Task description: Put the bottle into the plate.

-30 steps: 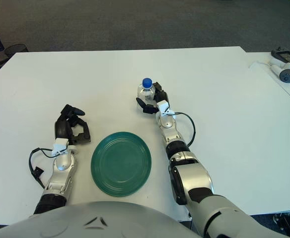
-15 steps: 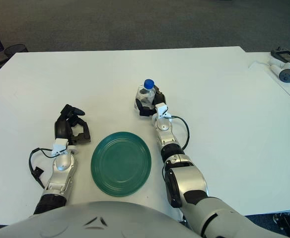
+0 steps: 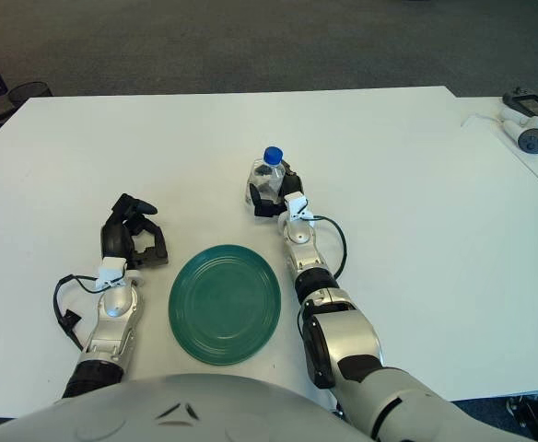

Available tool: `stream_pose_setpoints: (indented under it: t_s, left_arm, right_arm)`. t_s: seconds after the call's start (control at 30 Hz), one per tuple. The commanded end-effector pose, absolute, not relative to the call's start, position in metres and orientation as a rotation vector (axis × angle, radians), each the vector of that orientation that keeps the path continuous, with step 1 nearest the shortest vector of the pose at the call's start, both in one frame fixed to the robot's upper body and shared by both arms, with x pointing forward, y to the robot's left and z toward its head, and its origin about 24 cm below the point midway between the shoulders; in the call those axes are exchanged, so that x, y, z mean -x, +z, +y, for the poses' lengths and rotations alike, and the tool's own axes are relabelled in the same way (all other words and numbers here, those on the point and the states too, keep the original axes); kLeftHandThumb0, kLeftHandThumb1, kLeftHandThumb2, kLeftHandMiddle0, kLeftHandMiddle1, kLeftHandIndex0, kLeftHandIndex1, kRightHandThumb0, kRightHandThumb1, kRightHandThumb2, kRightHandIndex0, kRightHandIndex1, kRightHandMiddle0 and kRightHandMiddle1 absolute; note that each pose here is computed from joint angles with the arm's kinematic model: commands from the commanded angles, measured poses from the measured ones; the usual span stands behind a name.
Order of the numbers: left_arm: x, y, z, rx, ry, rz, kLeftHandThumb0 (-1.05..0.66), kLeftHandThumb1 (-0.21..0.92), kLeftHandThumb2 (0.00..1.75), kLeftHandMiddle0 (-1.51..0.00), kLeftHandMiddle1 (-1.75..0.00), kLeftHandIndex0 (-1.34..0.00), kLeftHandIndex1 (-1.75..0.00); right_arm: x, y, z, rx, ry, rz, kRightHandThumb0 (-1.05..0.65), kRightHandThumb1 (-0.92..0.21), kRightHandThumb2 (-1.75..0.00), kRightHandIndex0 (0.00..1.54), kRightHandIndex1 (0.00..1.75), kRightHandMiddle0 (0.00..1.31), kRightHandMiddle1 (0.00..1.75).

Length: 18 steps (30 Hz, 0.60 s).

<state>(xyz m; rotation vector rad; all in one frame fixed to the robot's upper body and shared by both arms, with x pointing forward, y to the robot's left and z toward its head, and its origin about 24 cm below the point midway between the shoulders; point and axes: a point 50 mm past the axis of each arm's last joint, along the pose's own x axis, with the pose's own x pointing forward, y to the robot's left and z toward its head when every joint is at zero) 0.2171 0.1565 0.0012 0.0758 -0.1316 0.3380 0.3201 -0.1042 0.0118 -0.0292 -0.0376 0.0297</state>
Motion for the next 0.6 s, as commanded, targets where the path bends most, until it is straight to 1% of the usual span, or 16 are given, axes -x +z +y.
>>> stream_pose_setpoints:
  t_s: [0.0,0.1,0.2,0.3,0.47,0.57]
  left_arm:
    - [-0.201,-0.020,0.164,-0.126,0.340,-0.033,0.00,-0.07,1.75,-0.88,-1.75,-0.70,-1.72]
    - [-0.201,-0.020,0.165,-0.124,0.334,-0.030,0.00,-0.07,1.75,-0.88,-1.75,-0.70,-1.73]
    - [-0.202,-0.020,0.165,-0.124,0.330,-0.029,0.00,-0.07,1.75,-0.88,-1.75,-0.70,-1.73]
    - [-0.202,-0.020,0.165,-0.126,0.328,-0.029,0.00,-0.07,1.75,-0.88,-1.75,-0.70,-1.73]
    - [-0.202,-0.020,0.165,-0.126,0.325,-0.027,0.00,-0.07,1.75,-0.88,-1.75,-0.70,-1.73]
    - [-0.202,-0.020,0.164,-0.126,0.323,-0.028,0.00,-0.07,1.75,-0.88,-1.75,-0.69,-1.73]
  right_arm:
    - [-0.315,0.014,-0.108,0.008,0.012,-0.045,-0.05,-0.18,-1.46,1.32,1.75,1.14,1.75]
    - [-0.308,0.044,-0.106,-0.020,0.038,-0.173,-0.05,-0.18,-1.47,1.31,1.75,1.14,1.75]
    - [-0.298,0.065,-0.106,-0.028,0.073,-0.258,-0.05,-0.18,-1.46,1.32,1.75,1.15,1.75]
    - [-0.290,0.078,-0.107,-0.029,0.109,-0.320,-0.05,-0.19,-1.46,1.32,1.75,1.15,1.75]
    - [-0.273,0.105,-0.104,-0.012,0.246,-0.470,-0.05,-0.20,-1.44,1.33,1.75,1.15,1.75]
    - [-0.268,0.113,-0.102,-0.008,0.281,-0.500,-0.06,-0.20,-1.44,1.33,1.75,1.14,1.75]
